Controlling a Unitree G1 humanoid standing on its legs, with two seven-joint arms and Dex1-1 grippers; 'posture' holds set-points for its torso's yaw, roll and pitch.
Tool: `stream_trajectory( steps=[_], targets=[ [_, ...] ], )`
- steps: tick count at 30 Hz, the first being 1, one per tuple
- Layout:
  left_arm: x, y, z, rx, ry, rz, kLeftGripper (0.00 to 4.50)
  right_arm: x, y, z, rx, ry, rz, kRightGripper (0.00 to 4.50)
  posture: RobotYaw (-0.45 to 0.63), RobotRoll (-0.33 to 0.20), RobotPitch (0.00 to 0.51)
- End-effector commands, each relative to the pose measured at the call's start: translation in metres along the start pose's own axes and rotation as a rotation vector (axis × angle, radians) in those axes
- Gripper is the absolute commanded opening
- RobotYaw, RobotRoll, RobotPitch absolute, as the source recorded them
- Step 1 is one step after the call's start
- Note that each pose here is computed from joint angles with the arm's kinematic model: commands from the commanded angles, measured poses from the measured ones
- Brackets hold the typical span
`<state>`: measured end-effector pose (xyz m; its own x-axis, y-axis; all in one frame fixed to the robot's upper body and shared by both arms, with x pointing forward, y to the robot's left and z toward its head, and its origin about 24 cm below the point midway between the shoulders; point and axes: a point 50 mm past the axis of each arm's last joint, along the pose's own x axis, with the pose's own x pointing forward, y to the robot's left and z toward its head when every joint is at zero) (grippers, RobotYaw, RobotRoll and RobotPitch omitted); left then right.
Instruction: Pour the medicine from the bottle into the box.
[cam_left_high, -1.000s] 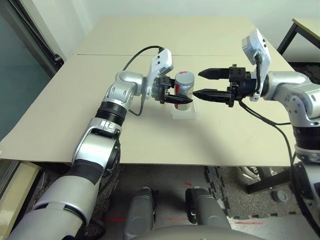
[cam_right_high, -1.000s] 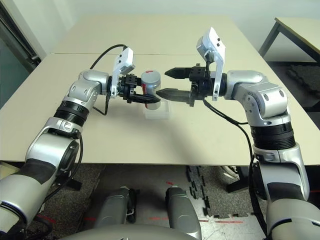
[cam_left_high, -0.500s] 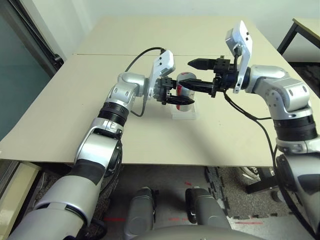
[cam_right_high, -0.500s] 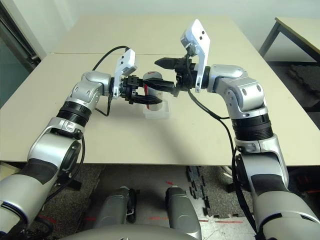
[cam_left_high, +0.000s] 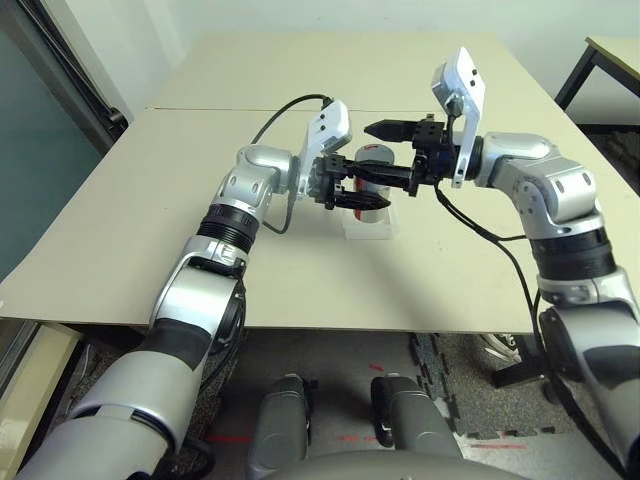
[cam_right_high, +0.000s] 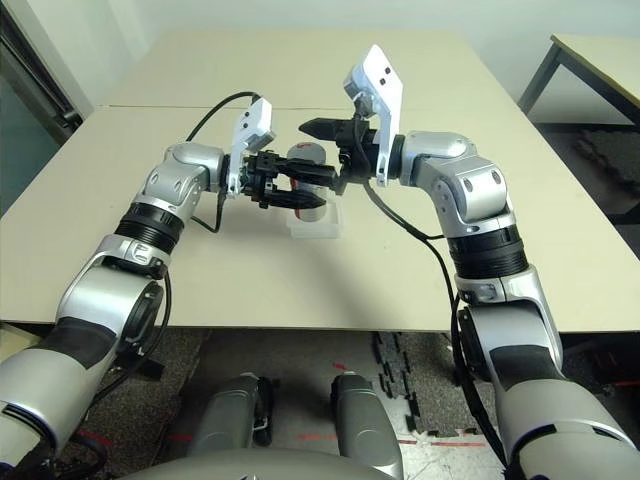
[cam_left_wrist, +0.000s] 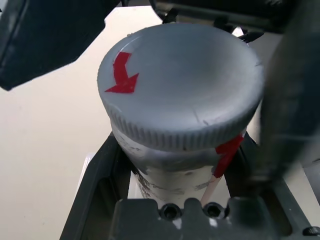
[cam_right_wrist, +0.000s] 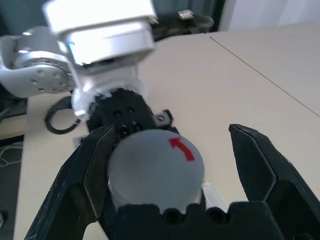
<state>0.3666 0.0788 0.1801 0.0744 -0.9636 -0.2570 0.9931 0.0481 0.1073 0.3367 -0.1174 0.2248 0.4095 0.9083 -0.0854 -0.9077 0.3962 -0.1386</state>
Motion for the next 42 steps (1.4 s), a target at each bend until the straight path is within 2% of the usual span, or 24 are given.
stream_trajectory(
  steps=[1,8,22,30,37,42],
  targets=[
    [0.001,0.0,0.007,0.021,-0.005,-0.01,2.82,0.0,-0.003,0.002,-0.015,0.01,-0.021,4.5,-0.02,0.0,0.068],
    [0.0,0.001,0.005,0.016,-0.002,-0.002,2.82,-0.007,-0.004,0.001,-0.002,0.012,-0.039,4.5,-0.02,0.0,0.07],
    [-0.004,0.003,0.004,0.009,0.0,0.016,2.82,-0.048,-0.013,0.001,0.023,0.029,-0.146,4.5,-0.04,0.0,0.075],
    [-0.005,0.004,0.005,0.008,-0.002,0.023,2.82,-0.064,-0.018,0.0,0.033,0.038,-0.194,4.5,-0.05,0.0,0.084],
    [-0.006,0.005,0.004,0.005,0.0,0.025,2.82,-0.068,-0.013,-0.004,0.057,0.06,-0.165,4.5,-0.04,0.0,0.094],
    [-0.006,0.005,0.004,0.004,0.001,0.026,2.82,-0.071,0.0,-0.007,0.086,0.086,-0.06,4.5,-0.04,0.0,0.094]
  ],
)
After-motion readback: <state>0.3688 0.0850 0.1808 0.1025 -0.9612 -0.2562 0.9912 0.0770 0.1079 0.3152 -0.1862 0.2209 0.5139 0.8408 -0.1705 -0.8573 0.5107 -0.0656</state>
